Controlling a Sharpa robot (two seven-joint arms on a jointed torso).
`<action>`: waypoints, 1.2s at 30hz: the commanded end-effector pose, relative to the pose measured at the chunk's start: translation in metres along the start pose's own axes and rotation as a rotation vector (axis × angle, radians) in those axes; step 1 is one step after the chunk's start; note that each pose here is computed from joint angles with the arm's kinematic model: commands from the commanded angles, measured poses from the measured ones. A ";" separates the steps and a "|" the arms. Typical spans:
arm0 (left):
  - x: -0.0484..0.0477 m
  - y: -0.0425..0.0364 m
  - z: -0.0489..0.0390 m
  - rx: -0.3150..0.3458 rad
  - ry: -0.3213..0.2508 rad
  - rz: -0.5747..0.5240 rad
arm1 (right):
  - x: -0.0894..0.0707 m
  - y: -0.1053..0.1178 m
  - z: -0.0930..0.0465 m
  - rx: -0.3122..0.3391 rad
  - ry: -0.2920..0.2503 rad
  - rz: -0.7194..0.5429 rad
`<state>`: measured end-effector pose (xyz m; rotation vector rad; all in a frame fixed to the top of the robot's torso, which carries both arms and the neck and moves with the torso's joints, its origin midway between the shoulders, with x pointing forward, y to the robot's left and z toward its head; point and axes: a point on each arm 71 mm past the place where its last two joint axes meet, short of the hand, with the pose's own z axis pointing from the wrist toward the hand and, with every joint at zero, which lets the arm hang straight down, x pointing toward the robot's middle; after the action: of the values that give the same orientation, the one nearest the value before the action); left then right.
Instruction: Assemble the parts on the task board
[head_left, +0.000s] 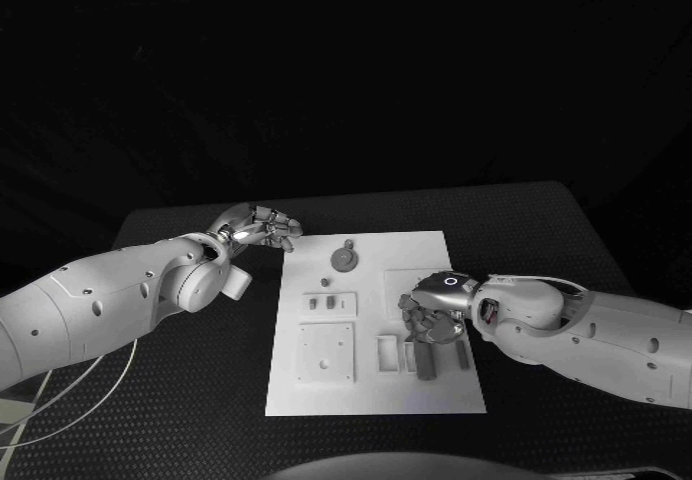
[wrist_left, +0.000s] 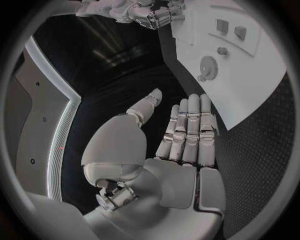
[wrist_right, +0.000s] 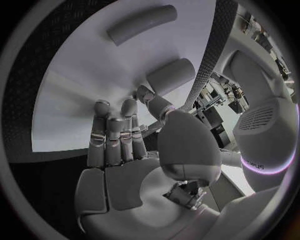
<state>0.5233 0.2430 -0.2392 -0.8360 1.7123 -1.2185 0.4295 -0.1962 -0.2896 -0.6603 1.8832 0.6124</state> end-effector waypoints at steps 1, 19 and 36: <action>0.0018 -0.0015 0.0007 0.007 0.015 -0.011 | 0.015 0.002 -0.001 -0.010 0.069 -0.010; 0.0016 -0.0012 0.0007 0.004 0.013 -0.010 | 0.018 0.006 0.001 -0.022 0.074 0.000; 0.0015 -0.0012 0.0009 0.004 0.012 -0.010 | 0.023 0.008 0.001 -0.045 0.089 -0.007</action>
<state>0.5236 0.2432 -0.2395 -0.8379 1.7145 -1.2167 0.4279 -0.1935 -0.2921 -0.6866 1.8634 0.6207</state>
